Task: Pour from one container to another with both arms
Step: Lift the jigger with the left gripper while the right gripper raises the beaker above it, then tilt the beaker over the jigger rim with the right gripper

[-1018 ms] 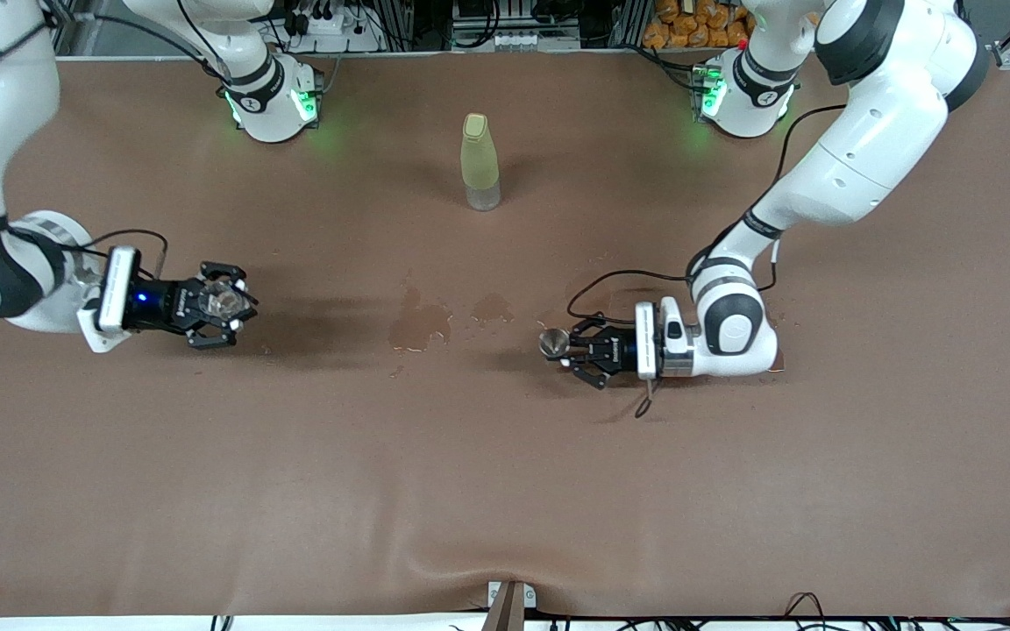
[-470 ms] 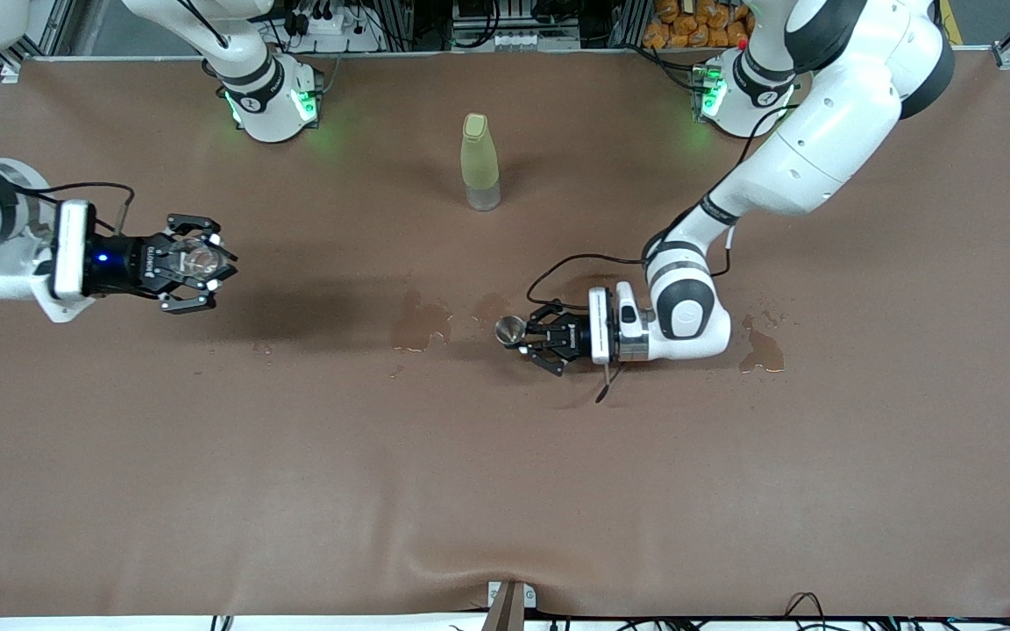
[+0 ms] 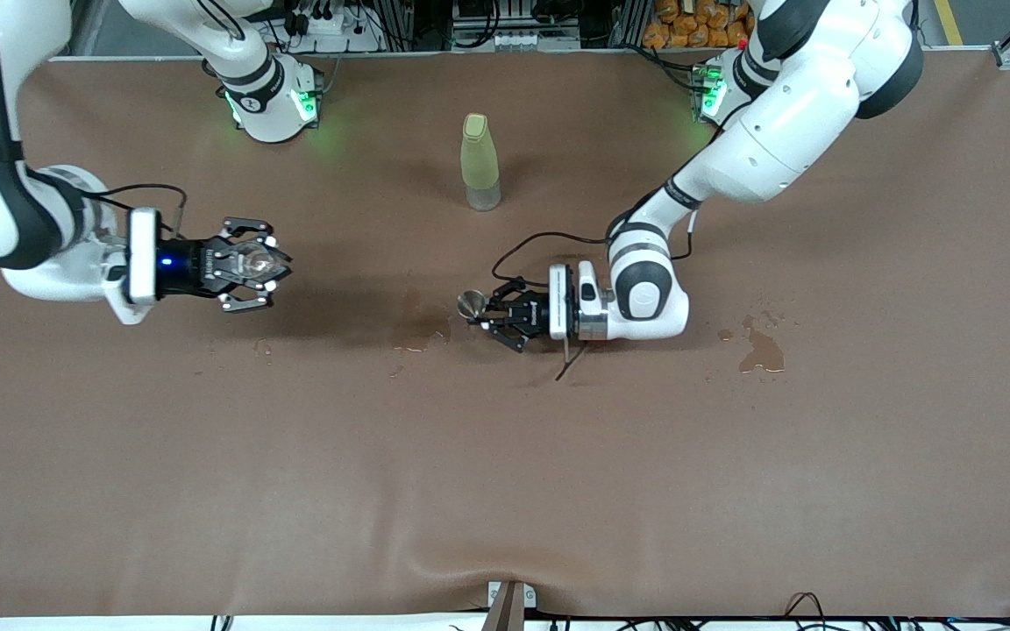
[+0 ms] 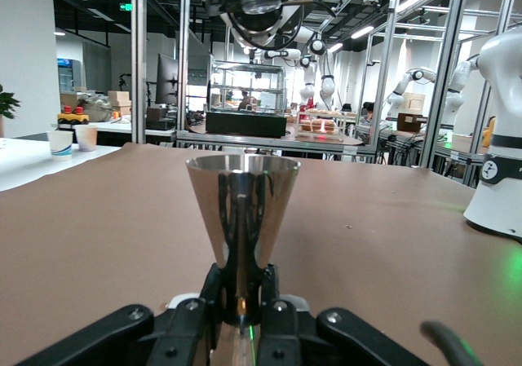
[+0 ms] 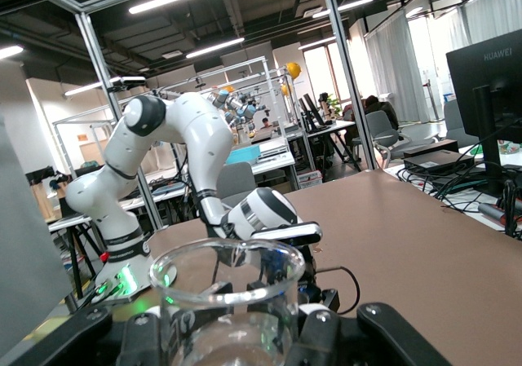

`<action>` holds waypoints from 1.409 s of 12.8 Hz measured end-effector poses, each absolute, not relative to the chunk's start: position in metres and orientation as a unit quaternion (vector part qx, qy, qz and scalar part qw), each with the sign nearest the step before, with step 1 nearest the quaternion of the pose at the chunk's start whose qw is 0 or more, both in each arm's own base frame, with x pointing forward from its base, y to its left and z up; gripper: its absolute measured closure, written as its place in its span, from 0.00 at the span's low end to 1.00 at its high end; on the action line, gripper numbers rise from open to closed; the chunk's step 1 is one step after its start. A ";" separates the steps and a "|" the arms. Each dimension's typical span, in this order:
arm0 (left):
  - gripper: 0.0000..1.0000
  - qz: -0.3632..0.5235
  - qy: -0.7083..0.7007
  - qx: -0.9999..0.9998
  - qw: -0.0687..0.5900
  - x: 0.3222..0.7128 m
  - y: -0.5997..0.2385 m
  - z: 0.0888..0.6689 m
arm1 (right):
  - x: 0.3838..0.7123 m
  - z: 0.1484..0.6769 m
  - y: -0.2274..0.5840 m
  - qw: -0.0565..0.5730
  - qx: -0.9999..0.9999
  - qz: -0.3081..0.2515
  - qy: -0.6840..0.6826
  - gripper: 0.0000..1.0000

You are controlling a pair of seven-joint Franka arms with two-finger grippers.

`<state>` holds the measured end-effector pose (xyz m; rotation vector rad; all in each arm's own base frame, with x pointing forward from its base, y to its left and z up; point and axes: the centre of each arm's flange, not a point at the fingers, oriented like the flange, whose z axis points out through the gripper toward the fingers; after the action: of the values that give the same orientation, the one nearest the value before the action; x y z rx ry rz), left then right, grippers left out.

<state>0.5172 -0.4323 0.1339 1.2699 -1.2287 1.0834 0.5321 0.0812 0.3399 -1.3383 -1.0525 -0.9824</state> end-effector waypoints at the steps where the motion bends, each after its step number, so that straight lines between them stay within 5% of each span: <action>1: 0.79 0.448 -0.512 0.528 0.508 0.512 -0.439 0.133 | 0.529 0.333 0.096 0.553 -0.569 -0.419 -0.441 0.82; 18: 0.79 0.463 -0.513 0.549 0.470 0.499 -0.478 0.120 | 0.461 0.253 0.291 0.535 -0.577 -0.499 -0.363 0.82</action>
<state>0.4994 -0.4782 0.1195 1.3460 -1.2566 1.1335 0.4606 0.2913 0.2533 -1.3745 -0.8653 -1.1882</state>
